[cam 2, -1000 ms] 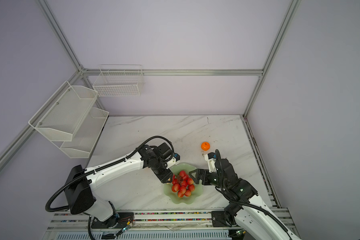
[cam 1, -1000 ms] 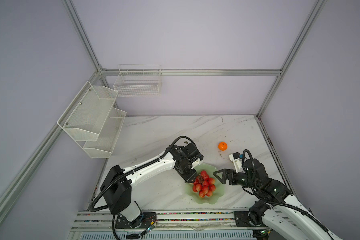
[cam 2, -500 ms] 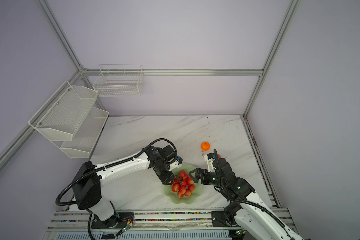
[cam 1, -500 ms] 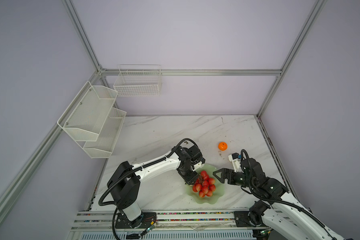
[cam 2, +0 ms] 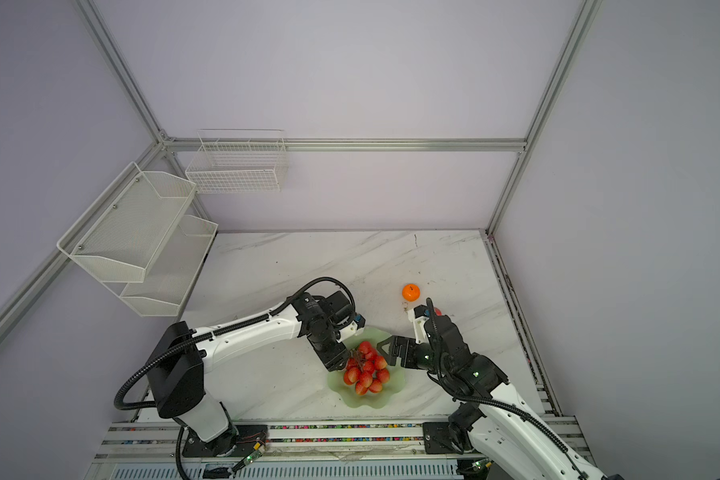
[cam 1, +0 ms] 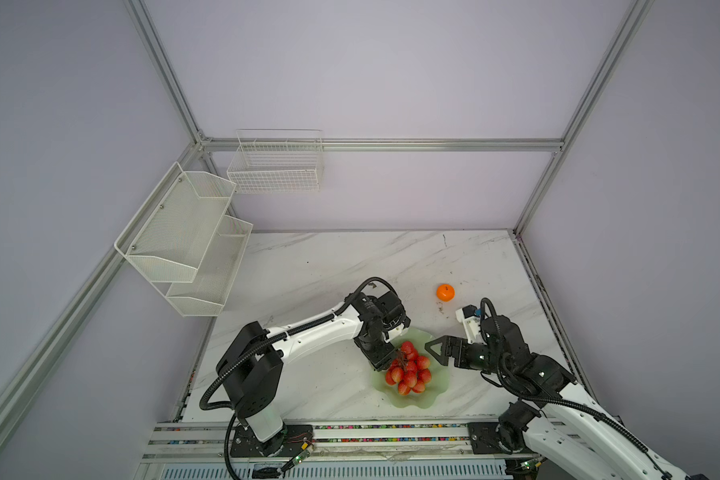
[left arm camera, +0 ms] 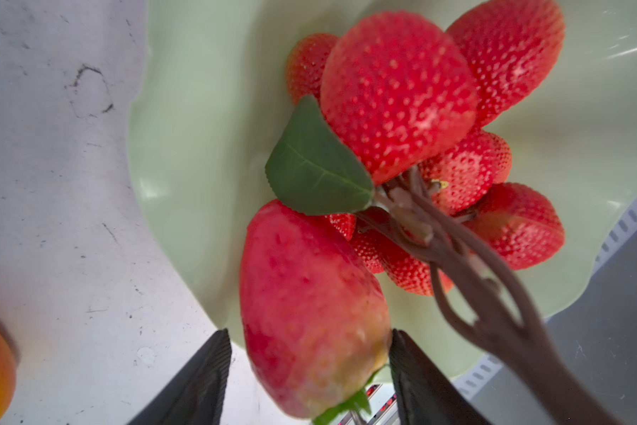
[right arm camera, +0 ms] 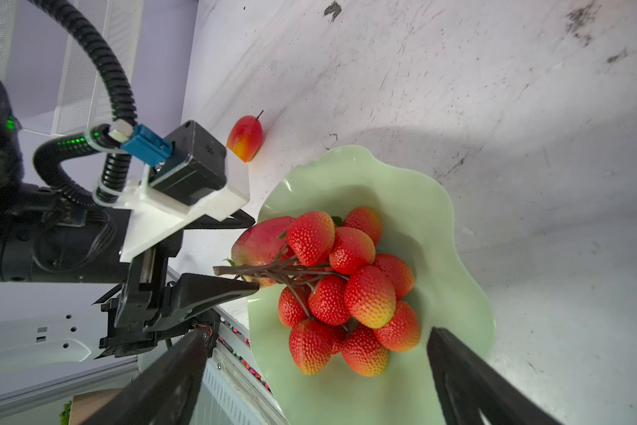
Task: Place and organize the fake fruits in the fruit bowl
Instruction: 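Move the left gripper to the small red-yellow mango and grasp it, then carry the small mango with the left gripper over the bowl, then release the small mango into the bowl while the right gripper reaches the tangerine, then lower the right gripper onto the orange tangerine and close on it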
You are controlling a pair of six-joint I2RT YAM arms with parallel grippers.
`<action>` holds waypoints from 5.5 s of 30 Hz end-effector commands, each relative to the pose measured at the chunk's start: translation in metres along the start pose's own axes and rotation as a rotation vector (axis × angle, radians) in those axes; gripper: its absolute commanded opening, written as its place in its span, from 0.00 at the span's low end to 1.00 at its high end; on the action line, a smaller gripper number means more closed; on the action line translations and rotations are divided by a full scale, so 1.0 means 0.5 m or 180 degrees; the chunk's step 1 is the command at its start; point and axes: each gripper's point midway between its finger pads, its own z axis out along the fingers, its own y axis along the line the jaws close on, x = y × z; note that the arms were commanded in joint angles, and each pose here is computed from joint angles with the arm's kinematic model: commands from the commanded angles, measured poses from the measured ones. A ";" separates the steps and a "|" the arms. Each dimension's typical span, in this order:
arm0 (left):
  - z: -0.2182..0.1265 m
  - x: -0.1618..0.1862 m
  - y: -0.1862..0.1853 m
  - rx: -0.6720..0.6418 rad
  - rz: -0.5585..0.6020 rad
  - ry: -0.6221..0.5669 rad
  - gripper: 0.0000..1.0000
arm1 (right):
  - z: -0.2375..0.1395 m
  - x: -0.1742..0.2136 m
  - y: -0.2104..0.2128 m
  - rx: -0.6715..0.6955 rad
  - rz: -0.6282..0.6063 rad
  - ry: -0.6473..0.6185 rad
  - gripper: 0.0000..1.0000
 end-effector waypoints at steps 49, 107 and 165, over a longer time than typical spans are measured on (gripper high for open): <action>0.025 0.077 0.381 -0.0759 -0.1518 -0.0197 0.70 | 0.074 -0.099 0.056 0.0045 -0.0083 -0.0014 0.97; -0.130 -0.014 -0.152 0.0267 0.2055 -0.1427 0.38 | -0.064 0.078 -0.054 0.0282 0.0675 0.0150 0.97; -0.397 -0.215 0.059 -0.0378 0.0204 -0.2937 1.00 | 0.216 -0.442 -0.325 0.2272 0.0238 0.0232 0.89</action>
